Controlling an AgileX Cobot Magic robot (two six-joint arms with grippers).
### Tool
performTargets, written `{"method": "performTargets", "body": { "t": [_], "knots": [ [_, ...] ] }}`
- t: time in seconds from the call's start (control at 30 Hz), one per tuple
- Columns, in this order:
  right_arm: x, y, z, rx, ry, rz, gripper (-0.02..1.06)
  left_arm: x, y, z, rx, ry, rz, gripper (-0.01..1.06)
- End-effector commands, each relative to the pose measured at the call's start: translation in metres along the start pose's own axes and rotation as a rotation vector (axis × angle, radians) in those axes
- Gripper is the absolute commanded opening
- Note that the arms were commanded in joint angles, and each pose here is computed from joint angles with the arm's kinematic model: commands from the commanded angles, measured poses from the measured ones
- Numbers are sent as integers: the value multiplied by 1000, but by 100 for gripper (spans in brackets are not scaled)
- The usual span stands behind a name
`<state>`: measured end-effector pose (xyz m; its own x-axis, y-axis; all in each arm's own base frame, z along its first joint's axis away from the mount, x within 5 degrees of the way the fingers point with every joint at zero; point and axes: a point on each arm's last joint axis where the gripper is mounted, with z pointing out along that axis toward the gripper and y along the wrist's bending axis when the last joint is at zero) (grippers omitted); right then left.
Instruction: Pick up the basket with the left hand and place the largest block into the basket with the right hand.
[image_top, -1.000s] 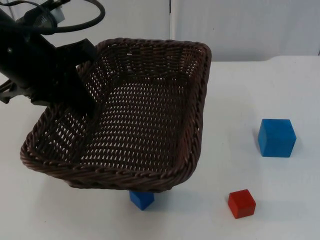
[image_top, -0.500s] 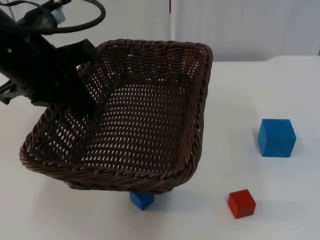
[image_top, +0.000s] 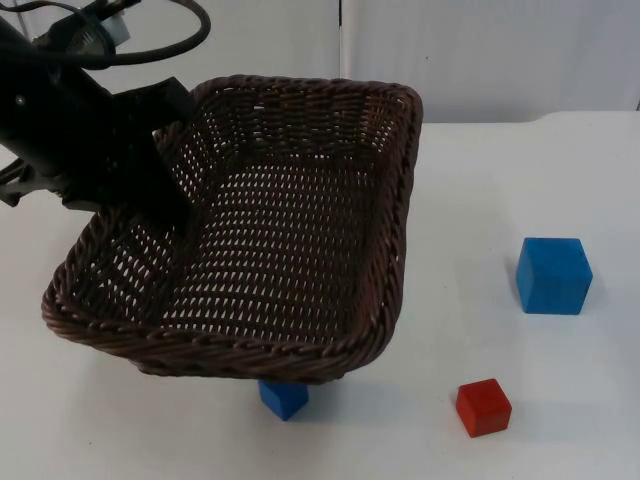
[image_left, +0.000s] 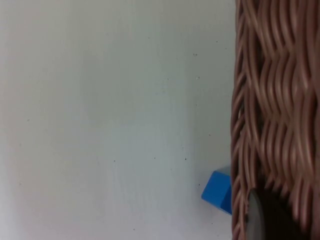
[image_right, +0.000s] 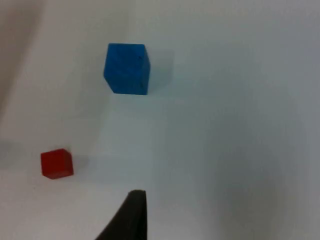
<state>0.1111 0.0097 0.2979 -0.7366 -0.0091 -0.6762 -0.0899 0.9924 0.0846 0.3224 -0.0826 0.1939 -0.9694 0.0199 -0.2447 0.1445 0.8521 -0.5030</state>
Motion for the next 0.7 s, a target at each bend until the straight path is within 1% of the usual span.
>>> {"method": "performTargets", "body": {
  "t": [0.0, 0.07, 0.1, 0.23, 0.27, 0.3, 0.4, 0.5, 0.6, 0.63, 0.67],
  "knots": [
    [-14, 0, 10, -27, 5, 2, 105, 0, -4, -4, 15, -14, -7, 0],
    [-26, -1, 23, -47, 48, 6, 105, 0, -4, -4, 15, -14, -7, 0],
    [-26, -1, 23, -47, 48, 6, 105, 0, -4, -4, 15, -14, -7, 0],
    [-45, -6, 57, -60, 153, 18, 105, 0, -4, -4, 15, -14, -7, 0],
    [-48, -7, 66, -64, 185, 26, 105, 0, -4, -4, 15, -14, -7, 0],
    [-48, -7, 66, -64, 185, 26, 105, 0, -4, -4, 15, -14, -7, 0],
    [-57, -7, 89, -90, 248, 57, 105, 0, -4, -4, 15, -14, -7, 0],
    [-62, -1, 102, -106, 262, 40, 105, 0, -4, -4, 15, -14, -7, 0],
    [-73, 18, 123, -144, 267, -17, 105, 0, -4, -4, 15, -14, -7, 0],
    [-73, 18, 123, -144, 267, -17, 105, 0, -4, -4, 15, -14, -7, 0],
    [-76, 25, 129, -155, 264, -42, 105, 0, -4, -4, 14, -16, -7, 0]
  ]
}}
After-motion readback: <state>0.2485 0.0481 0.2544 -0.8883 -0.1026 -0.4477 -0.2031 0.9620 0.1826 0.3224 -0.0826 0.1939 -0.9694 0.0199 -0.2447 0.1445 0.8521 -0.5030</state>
